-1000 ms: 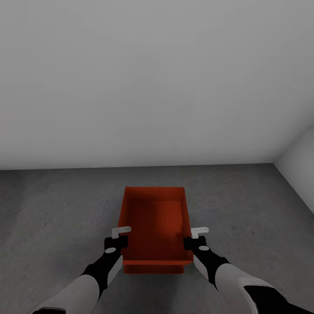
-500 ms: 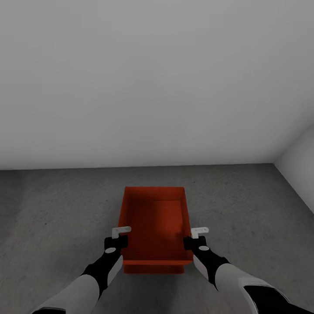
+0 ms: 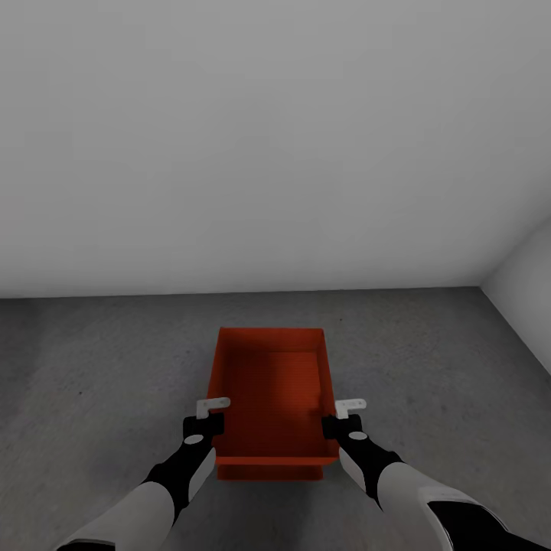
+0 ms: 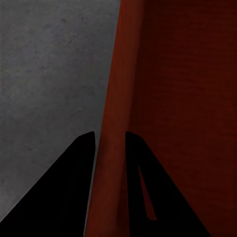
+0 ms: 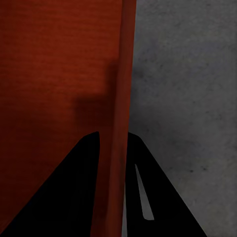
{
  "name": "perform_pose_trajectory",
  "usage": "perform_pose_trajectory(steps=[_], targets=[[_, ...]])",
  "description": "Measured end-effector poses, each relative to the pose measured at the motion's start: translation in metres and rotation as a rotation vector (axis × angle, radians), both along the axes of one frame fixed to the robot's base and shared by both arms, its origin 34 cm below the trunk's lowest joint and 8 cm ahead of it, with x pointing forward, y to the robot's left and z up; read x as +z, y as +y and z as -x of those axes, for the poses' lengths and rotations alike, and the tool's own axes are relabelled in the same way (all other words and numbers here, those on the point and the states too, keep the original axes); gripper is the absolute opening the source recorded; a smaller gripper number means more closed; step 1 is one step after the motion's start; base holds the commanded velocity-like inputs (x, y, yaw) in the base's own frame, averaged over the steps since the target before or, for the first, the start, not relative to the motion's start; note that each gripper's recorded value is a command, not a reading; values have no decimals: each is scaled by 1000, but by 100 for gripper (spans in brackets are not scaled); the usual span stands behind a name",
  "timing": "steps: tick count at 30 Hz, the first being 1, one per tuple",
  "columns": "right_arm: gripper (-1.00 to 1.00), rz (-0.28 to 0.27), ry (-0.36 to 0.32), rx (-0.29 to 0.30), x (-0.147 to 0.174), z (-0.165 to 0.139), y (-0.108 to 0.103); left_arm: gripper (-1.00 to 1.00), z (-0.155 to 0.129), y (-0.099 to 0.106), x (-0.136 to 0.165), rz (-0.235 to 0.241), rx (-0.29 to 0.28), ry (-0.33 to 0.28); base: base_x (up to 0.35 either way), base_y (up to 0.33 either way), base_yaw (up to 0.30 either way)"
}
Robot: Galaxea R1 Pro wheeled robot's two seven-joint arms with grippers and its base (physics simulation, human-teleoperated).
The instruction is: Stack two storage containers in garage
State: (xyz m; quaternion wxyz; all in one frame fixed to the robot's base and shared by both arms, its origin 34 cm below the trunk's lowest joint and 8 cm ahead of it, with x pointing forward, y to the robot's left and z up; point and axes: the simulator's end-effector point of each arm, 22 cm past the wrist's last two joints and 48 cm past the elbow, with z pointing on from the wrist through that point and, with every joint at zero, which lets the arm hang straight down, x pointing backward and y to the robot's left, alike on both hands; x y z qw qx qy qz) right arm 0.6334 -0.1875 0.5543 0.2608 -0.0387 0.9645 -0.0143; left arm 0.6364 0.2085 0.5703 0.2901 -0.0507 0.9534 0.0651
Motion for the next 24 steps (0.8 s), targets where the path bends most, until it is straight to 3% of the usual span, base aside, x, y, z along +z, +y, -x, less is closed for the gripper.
perform_pose_trajectory(steps=[24], targets=[[-100, 0, 1, 0, 0, 1, 0, -100, 0, 0, 0, 0, 0, 1, 0, 20, 0]])
